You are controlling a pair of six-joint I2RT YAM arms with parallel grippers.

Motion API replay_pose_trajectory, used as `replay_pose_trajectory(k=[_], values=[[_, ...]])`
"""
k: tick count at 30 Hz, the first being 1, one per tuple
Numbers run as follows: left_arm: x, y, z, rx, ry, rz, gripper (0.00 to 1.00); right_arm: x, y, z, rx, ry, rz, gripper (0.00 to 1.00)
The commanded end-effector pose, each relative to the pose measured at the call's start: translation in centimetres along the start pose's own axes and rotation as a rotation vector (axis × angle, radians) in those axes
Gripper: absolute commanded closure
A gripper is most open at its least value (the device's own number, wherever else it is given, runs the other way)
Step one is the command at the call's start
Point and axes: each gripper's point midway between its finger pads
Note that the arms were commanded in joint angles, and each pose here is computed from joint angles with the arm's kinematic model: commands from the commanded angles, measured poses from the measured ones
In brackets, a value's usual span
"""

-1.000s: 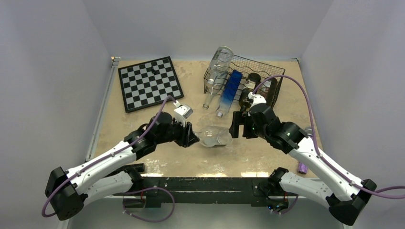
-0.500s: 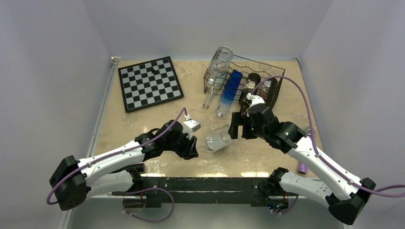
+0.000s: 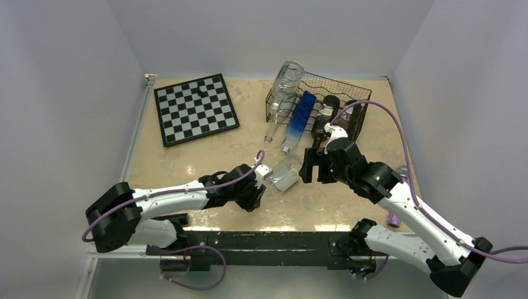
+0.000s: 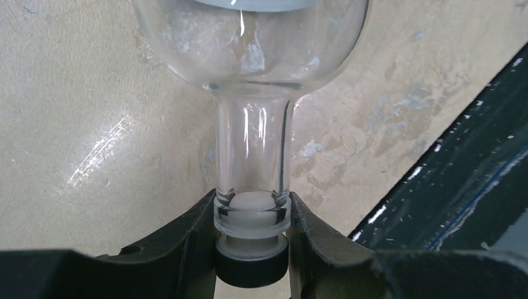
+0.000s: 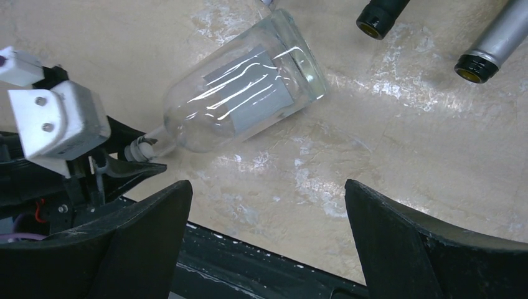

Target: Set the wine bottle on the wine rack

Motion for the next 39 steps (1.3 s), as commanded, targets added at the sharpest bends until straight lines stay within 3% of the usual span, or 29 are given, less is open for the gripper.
replay_pose_trajectory(k=[1, 3, 9, 12, 22, 30, 34, 37, 39], values=[[2.7, 1.8, -1.1, 0.125, -0.075, -0.040, 1.00, 0.3, -0.3, 0.4, -0.001, -0.030, -0.009, 0.03], [2.5, 1.9, -1.5, 0.138, -0.071, -0.051, 0.99, 0.4, -0.4, 0.5, -0.003, -0.034, -0.009, 0.03], [3.0, 2.0, -1.9, 0.148, -0.095, -0.087, 0.60, 0.3, -0.6, 0.7, -0.008, -0.036, -0.006, 0.02], [3.5, 2.1, -1.9, 0.154, -0.105, -0.109, 0.48, 0.4, -0.7, 0.7, -0.010, -0.038, -0.004, 0.02], [3.7, 1.7, -4.3, 0.121, -0.065, -0.188, 0.39, 0.5, -0.8, 0.7, -0.019, -0.044, 0.005, 0.02], [4.0, 1.9, -5.9, 0.127, -0.054, -0.215, 0.41, 0.7, -0.9, 0.8, -0.024, -0.047, 0.014, 0.02], [3.8, 1.9, -6.3, 0.124, -0.040, -0.217, 0.50, 0.8, -0.9, 0.8, -0.024, -0.043, 0.016, 0.02], [3.2, 2.0, -6.6, 0.124, -0.023, -0.216, 0.67, 0.8, -0.8, 0.7, -0.027, -0.041, 0.018, 0.02], [2.9, 2.0, -6.7, 0.124, -0.015, -0.216, 0.88, 0.8, -0.8, 0.7, -0.026, -0.040, 0.019, 0.02]])
Point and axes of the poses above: each gripper's point midway between its finger pads, its own z axis back along the fingers, its own y axis along the line the jaws close on, x = y × z, and after that the axes turned 6 degrees about -z, right-handed
